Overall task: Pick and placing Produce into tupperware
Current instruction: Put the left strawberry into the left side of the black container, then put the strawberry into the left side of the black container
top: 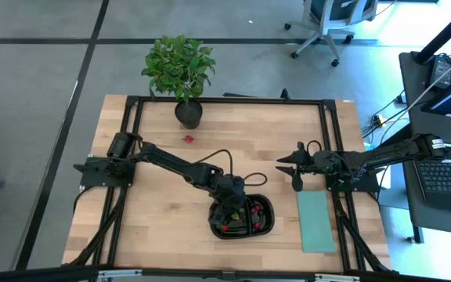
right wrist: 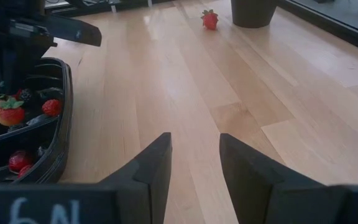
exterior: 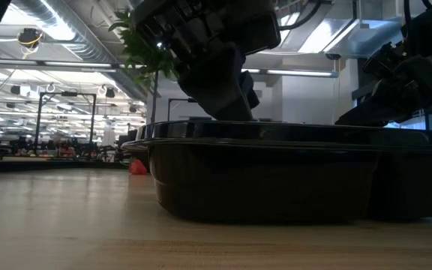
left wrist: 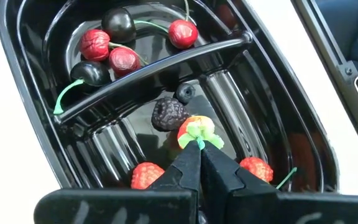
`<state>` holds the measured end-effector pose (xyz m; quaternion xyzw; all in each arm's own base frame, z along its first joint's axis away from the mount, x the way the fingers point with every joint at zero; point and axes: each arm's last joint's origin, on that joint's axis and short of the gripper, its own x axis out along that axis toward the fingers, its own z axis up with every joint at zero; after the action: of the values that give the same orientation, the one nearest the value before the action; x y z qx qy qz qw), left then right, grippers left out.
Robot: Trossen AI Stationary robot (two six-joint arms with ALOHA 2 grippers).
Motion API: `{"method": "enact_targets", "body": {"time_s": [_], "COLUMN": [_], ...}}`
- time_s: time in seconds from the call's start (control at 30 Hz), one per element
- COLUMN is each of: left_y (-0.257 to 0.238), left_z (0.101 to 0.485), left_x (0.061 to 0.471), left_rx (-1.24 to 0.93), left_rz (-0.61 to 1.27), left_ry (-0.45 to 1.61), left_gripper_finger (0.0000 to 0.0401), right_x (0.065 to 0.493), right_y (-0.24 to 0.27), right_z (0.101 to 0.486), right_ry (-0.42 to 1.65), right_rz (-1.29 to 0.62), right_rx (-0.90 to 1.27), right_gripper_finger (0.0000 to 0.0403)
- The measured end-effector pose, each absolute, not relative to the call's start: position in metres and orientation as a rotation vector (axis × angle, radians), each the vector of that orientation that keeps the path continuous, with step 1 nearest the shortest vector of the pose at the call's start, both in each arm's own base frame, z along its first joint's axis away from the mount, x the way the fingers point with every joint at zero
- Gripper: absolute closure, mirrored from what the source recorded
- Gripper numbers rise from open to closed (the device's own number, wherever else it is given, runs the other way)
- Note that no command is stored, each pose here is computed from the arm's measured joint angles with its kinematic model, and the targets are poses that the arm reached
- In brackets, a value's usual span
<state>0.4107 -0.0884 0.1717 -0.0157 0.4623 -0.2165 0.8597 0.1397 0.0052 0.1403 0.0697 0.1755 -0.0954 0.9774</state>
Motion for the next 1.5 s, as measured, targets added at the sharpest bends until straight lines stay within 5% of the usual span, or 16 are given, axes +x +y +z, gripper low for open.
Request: {"method": "enact_targets", "body": {"time_s": [0.5,0.87,1.13,1.33,1.5], "left_y": [-0.09,-0.089,-0.087,-0.083,-0.066], "left_z": [0.18,0.182,0.193,0.226,0.251], "left_x": [0.409,0.407,0.401,0.387,0.373], "left_rx": [0.011,-0.027,-0.055,-0.035,0.105], "left_rz": [-0.444,-0.416,-0.393,-0.305,-0.042], "left_ry": [0.949,0.964,1.073,1.293,1.372], "left_gripper_finger": [0.0397,0.029,0.0265,0.0265,0.0265], "right_x": [0.14,0.14,0.14,0.139,0.139], "right_y": [0.005,0.005,0.005,0.005,0.005], "right_z": [0.14,0.14,0.14,0.14,0.14], "right_ry": [0.354,0.354,0.354,0.36,0.361], "right_rz": [-0.192,-0.192,-0.192,-0.193,-0.192], "right_rx": [0.14,0.14,0.14,0.139,0.137], "right_gripper_finger": [0.0265,0.0265,0.0265,0.0265,0.0265]}}
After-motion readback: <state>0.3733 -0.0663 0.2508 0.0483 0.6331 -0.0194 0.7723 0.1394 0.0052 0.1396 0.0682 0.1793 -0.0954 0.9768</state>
